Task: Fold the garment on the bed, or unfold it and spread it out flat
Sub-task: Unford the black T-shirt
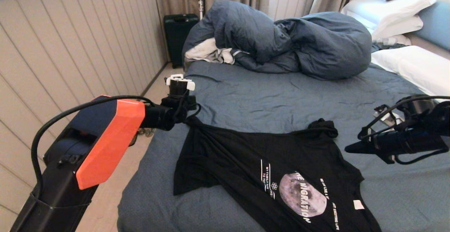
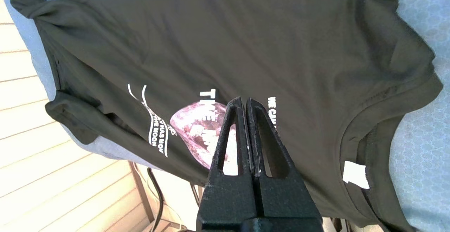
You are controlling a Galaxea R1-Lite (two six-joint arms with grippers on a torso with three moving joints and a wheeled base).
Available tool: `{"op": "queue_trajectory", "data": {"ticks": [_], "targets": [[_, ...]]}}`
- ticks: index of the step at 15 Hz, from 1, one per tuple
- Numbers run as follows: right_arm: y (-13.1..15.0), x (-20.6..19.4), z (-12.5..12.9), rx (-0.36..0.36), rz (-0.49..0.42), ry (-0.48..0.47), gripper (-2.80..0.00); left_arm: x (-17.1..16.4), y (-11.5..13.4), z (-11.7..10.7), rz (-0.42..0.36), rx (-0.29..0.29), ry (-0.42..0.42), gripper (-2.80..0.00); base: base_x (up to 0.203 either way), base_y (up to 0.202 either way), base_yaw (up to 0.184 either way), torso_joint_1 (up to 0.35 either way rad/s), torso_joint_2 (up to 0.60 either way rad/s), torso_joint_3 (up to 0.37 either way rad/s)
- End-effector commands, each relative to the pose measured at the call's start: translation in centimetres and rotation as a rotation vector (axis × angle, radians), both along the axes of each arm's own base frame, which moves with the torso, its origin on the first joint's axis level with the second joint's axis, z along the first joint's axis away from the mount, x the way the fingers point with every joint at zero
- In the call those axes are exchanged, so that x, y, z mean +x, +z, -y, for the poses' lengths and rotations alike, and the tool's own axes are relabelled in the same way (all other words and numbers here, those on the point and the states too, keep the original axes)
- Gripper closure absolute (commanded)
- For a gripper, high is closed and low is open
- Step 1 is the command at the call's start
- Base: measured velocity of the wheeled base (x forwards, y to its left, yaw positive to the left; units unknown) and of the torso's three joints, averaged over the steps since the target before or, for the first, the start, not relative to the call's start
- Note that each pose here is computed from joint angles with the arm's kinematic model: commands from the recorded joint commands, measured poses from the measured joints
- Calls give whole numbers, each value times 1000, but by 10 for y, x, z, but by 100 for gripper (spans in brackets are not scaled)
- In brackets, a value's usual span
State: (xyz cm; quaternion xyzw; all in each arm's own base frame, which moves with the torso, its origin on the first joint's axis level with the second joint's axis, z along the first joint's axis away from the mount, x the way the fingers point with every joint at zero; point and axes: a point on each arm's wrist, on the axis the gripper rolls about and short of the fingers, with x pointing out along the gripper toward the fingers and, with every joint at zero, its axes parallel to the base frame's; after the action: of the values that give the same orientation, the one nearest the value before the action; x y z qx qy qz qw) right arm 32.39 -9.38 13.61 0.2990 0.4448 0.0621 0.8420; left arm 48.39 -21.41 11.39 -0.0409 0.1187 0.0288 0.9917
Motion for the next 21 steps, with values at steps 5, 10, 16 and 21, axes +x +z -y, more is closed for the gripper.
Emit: {"op": "queue_trajectory", "data": {"ticks": [5, 10, 16, 21], "targets": [[5, -6, -2, 2, 10, 1, 0, -54, 3, -20, -141, 7, 38, 0, 0, 0, 0, 0, 0, 0], [1, -11, -10, 8, -10, 21, 0, -158, -14, -34, -376, -100, -207, 0, 0, 0, 0, 0, 0, 0], [-7, -9, -16, -36, 26, 29, 0, -167, -36, -17, -387, -136, -288, 0, 0, 0, 0, 0, 0, 0], [-11, -7, -18, -44, 24, 32, 0, -168, -49, -13, -420, -116, -287, -280, 0, 0, 0, 0, 0, 0]]}}
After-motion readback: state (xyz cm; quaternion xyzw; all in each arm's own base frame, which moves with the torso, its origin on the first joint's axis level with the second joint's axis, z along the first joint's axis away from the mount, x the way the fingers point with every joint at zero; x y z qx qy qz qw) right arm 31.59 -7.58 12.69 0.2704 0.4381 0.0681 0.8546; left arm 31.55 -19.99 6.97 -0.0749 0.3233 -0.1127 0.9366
